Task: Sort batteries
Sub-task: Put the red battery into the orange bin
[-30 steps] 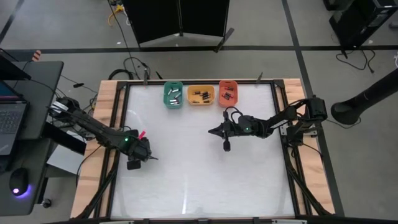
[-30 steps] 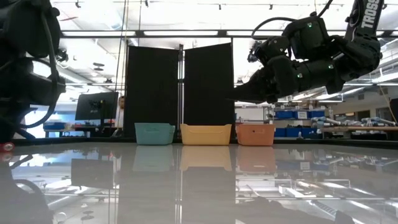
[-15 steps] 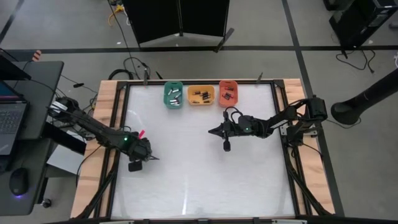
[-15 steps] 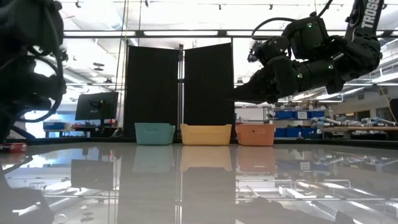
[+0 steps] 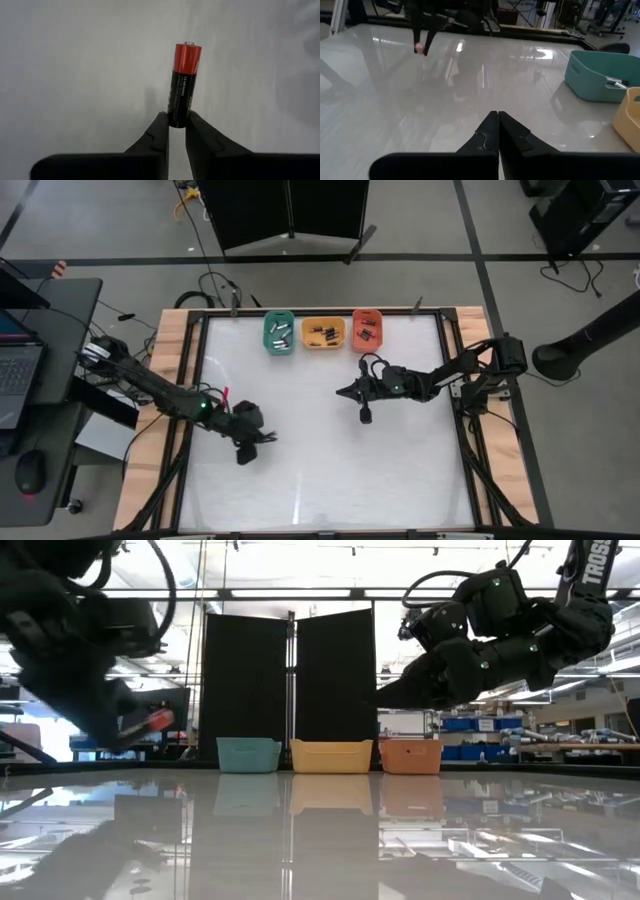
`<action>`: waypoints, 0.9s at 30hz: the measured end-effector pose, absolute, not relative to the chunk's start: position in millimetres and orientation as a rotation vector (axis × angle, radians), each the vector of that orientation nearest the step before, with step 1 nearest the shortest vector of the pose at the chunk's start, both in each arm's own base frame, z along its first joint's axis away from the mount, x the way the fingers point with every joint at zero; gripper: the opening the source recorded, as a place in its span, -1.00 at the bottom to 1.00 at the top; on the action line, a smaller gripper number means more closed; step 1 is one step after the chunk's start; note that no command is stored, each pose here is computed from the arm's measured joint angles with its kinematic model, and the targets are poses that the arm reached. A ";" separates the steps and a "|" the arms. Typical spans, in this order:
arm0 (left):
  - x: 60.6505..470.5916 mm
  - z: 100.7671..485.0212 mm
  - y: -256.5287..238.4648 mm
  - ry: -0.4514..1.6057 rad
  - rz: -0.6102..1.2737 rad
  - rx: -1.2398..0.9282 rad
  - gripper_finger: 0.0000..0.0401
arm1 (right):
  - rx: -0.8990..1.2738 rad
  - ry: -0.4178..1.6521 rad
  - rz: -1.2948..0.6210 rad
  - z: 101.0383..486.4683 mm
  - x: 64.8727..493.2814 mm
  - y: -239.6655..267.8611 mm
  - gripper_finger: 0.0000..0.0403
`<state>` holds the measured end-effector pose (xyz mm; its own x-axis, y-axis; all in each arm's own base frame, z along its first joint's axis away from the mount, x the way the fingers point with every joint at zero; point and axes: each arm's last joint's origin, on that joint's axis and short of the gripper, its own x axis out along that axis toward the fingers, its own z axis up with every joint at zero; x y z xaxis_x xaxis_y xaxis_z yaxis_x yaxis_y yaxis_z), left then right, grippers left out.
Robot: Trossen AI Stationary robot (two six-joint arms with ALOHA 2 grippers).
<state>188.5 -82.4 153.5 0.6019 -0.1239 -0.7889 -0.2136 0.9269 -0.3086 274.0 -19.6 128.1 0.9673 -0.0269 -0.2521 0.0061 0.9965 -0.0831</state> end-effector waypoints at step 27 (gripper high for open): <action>247.7 172.2 -2.6 0.086 0.091 -0.068 -0.78 | 0.073 -0.051 0.115 193.0 314.3 -0.7 -0.83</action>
<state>247.7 -2.6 172.2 0.9922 0.0877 -0.0886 -0.0935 0.9936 -0.0639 314.3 -0.7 193.0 0.9921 0.1131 0.0550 -0.1168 0.9907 0.0700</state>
